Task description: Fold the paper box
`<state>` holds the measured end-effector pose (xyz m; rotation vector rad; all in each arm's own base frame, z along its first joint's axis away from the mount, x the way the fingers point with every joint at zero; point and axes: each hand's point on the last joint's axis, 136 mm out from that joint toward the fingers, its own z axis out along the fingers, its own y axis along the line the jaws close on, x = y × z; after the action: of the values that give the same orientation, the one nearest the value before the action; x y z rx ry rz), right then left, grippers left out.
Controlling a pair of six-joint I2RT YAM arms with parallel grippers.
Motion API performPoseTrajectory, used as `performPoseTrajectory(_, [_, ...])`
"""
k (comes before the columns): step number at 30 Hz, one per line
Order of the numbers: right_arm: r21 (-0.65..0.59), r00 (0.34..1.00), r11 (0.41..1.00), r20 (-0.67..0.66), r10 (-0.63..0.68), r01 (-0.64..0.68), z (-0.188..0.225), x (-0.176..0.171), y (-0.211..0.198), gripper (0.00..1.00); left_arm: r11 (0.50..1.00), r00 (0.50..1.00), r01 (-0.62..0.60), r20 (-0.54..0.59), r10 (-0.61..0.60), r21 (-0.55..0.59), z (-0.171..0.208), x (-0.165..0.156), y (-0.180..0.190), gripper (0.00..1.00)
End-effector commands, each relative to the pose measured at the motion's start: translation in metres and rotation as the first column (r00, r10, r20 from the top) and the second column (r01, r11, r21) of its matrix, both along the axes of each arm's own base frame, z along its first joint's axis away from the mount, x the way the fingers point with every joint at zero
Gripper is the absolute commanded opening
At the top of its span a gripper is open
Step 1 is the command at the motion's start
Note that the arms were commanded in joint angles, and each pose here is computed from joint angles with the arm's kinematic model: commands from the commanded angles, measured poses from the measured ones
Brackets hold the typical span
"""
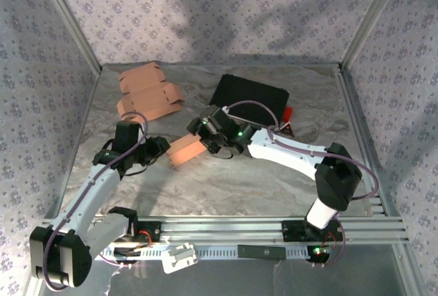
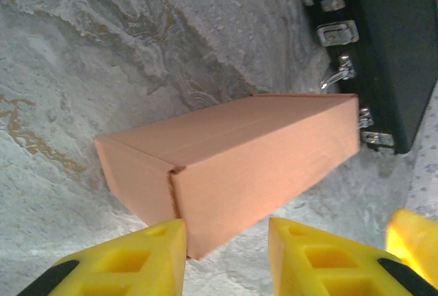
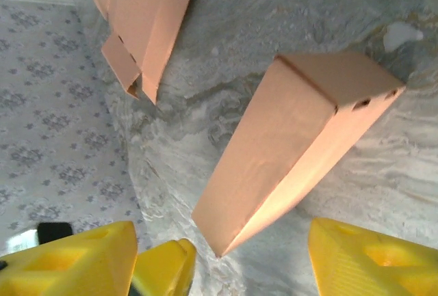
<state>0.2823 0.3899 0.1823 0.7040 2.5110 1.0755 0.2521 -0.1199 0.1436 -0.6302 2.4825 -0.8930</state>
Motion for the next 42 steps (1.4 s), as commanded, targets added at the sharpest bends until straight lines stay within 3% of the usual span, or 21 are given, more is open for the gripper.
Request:
performPoseTrajectory(1, [-0.107,0.984,0.988,-0.124,-0.127,0.114,-0.023,-0.008,-0.006,0.72,1.000,0.997,-0.001,0.072,0.002,-0.004,0.037,-0.001,0.003,0.38])
performPoseTrajectory(8, [-0.193,0.915,0.965,-0.328,-0.235,0.179,-0.042,-0.010,0.016,0.77,0.996,0.992,-0.038,0.121,0.029,0.079,0.059,-0.022,0.023,0.38])
performPoseTrajectory(17, [-0.180,0.876,0.949,-0.370,-0.309,0.258,-0.063,0.005,0.028,0.82,0.996,0.982,-0.032,0.187,0.016,0.085,0.079,-0.050,0.031,0.39])
performPoseTrajectory(23, [-0.149,0.866,0.958,-0.411,-0.284,0.243,-0.087,0.012,0.045,0.75,0.996,0.979,-0.018,0.203,0.001,0.083,0.086,-0.054,0.030,0.38])
performPoseTrajectory(26, [-0.116,0.895,0.965,-0.363,-0.260,0.234,-0.086,0.017,0.048,0.74,0.996,0.980,-0.011,0.199,-0.006,0.085,0.085,-0.056,0.029,0.38])
performPoseTrajectory(30, [-0.085,0.915,0.961,-0.293,-0.278,0.265,-0.083,0.019,0.042,0.66,0.996,0.980,-0.007,0.196,-0.010,0.086,0.081,-0.056,0.029,0.37])
performPoseTrajectory(37, [-0.056,0.916,0.943,-0.226,-0.331,0.328,-0.079,0.015,0.015,0.35,0.997,0.980,-0.002,0.199,-0.013,0.077,0.081,-0.056,0.028,0.36])
performPoseTrajectory(42, [-0.055,0.909,0.923,-0.159,-0.385,0.381,-0.070,0.003,-0.019,0.31,0.998,0.982,0.006,0.188,-0.017,0.058,0.075,-0.056,0.024,0.35])
